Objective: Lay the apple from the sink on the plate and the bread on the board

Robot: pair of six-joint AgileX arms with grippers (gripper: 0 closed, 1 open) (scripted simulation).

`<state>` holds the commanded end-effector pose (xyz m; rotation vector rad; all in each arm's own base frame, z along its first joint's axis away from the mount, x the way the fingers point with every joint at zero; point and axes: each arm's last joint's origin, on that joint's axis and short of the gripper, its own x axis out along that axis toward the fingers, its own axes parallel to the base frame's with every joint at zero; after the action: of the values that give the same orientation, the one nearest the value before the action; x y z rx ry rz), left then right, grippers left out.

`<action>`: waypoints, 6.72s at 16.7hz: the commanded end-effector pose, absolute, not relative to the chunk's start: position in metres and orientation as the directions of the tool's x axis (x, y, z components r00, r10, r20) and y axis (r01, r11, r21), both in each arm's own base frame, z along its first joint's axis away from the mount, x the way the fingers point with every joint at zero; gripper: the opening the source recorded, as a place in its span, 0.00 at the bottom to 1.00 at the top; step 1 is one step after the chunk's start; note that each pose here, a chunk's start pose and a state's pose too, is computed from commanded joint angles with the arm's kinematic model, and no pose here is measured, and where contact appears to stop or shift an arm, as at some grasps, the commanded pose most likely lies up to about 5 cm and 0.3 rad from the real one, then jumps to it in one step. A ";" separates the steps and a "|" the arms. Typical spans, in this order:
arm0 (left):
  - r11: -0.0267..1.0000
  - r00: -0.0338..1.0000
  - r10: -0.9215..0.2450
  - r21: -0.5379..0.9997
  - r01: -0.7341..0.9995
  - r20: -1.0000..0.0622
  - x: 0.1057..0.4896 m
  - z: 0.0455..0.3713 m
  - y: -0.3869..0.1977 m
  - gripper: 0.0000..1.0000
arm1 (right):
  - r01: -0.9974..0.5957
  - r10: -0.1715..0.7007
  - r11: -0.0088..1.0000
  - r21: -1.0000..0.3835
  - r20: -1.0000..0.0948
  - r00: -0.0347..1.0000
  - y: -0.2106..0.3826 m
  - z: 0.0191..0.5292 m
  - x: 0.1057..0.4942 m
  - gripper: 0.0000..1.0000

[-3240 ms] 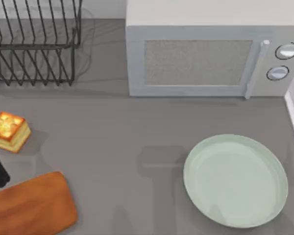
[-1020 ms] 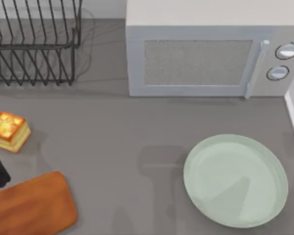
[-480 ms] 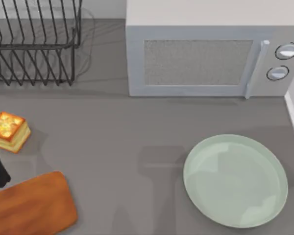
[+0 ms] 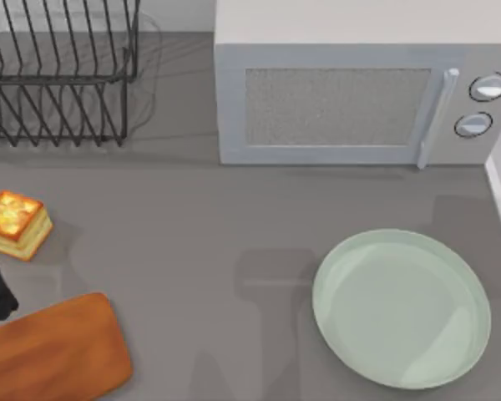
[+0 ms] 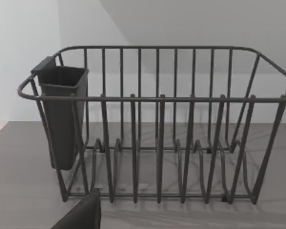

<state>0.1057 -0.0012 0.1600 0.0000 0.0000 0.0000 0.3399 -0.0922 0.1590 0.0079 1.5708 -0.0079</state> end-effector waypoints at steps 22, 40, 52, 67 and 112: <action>1.000 1.000 0.000 0.000 0.000 0.000 0.106 0.160 -0.001 1.00 | 0.010 0.000 1.000 0.000 -1.000 0.000 -0.092 0.021 0.340 0.85; 1.000 1.000 0.000 0.000 0.000 0.000 0.106 0.160 -0.001 1.00 | 0.010 0.000 1.000 0.000 -1.000 0.000 -0.092 0.021 0.340 0.00; 1.000 1.000 0.000 0.000 0.000 0.000 0.106 0.160 -0.001 1.00 | 0.013 0.002 1.000 0.002 -1.000 0.023 -0.093 0.126 0.345 0.00; 1.000 1.000 0.000 0.000 0.000 0.000 0.106 0.160 -0.001 1.00 | 0.030 0.002 1.000 0.002 -1.000 -0.006 0.002 0.176 0.338 0.00; 1.000 1.000 0.000 0.000 0.000 0.000 0.106 0.160 -0.001 1.00 | 0.008 0.047 0.999 0.048 -0.995 0.082 0.155 0.240 0.263 1.00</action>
<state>0.1057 -0.0012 0.1600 0.0000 0.0000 0.0000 0.2634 0.1549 0.2396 0.0453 1.4884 0.0290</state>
